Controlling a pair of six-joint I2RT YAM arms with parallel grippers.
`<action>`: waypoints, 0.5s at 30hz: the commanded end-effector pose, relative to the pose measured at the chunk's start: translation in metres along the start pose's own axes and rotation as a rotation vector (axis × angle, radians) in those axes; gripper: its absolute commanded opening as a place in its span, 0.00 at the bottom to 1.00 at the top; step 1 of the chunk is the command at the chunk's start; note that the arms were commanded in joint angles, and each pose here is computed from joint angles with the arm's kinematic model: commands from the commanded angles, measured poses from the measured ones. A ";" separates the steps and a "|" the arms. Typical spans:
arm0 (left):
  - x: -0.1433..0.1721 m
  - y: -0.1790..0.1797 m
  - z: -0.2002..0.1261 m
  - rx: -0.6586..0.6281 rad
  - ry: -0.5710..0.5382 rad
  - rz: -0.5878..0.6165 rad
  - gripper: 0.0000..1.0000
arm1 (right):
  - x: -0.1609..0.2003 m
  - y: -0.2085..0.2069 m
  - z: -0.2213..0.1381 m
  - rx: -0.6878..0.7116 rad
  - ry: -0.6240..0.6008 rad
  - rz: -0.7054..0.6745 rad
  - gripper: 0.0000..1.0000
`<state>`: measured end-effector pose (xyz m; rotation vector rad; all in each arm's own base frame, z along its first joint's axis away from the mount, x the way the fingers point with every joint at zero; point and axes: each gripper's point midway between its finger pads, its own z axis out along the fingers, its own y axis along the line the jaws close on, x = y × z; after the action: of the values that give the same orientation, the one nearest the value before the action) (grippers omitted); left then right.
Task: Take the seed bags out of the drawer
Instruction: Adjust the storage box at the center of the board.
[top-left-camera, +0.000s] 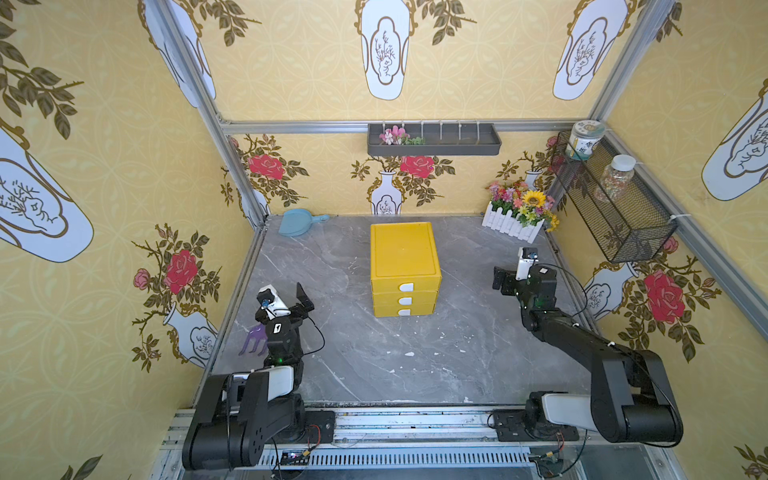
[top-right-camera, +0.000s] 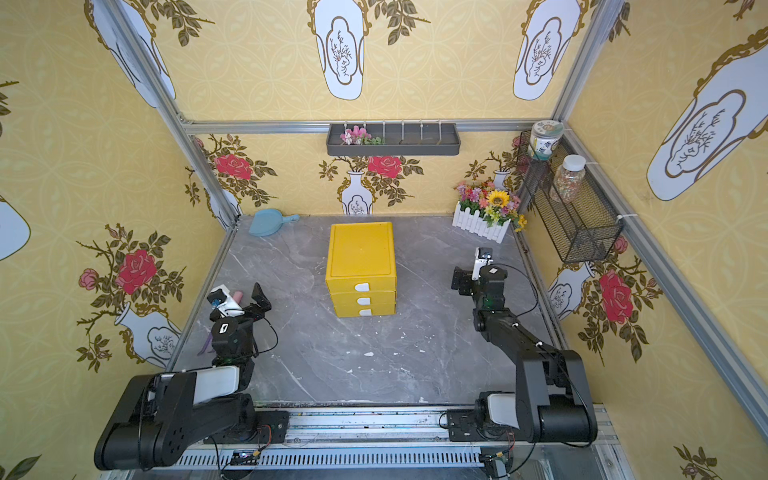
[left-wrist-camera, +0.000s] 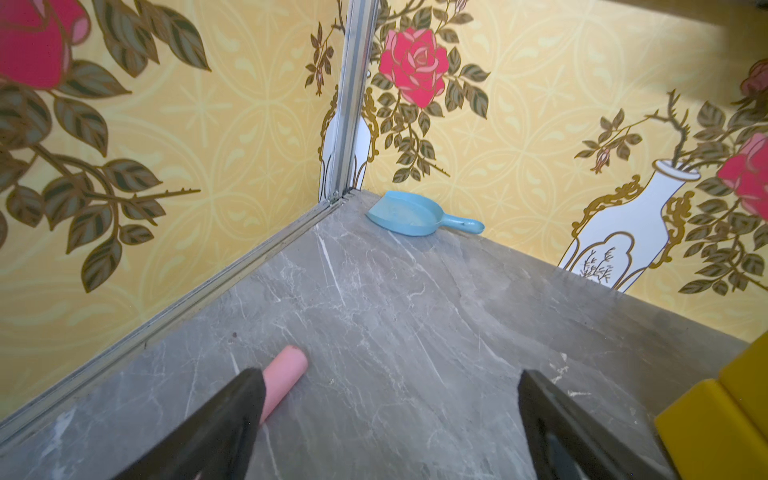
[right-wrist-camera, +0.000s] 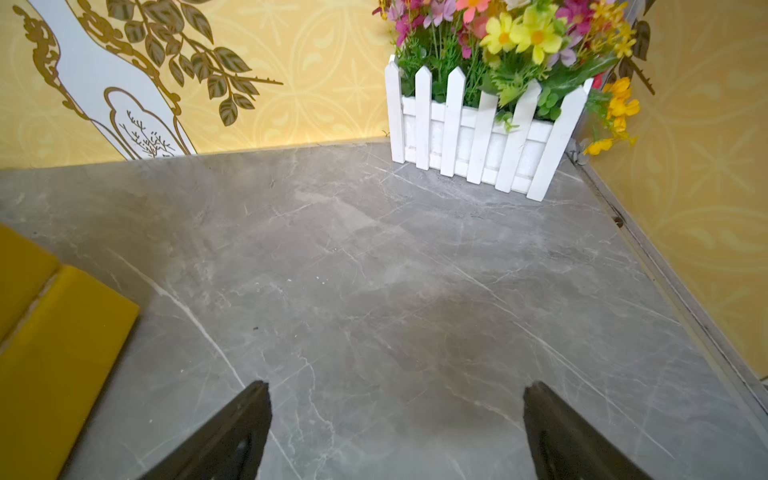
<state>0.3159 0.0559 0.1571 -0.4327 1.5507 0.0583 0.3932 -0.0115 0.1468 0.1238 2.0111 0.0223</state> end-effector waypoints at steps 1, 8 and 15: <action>-0.007 0.009 0.002 -0.079 0.044 -0.019 1.00 | 0.023 -0.010 -0.009 0.073 0.197 0.126 0.97; -0.024 0.001 0.002 -0.116 0.150 -0.305 1.00 | 0.036 0.007 0.009 -0.015 0.447 0.481 1.00; -0.009 -0.068 0.017 0.130 0.431 -0.546 1.00 | 0.031 0.070 0.036 -0.225 0.576 0.585 0.71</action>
<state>0.3454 0.0344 0.2015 -0.7275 1.6527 -0.3350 0.4149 0.0259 0.1062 0.6083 2.4111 0.5214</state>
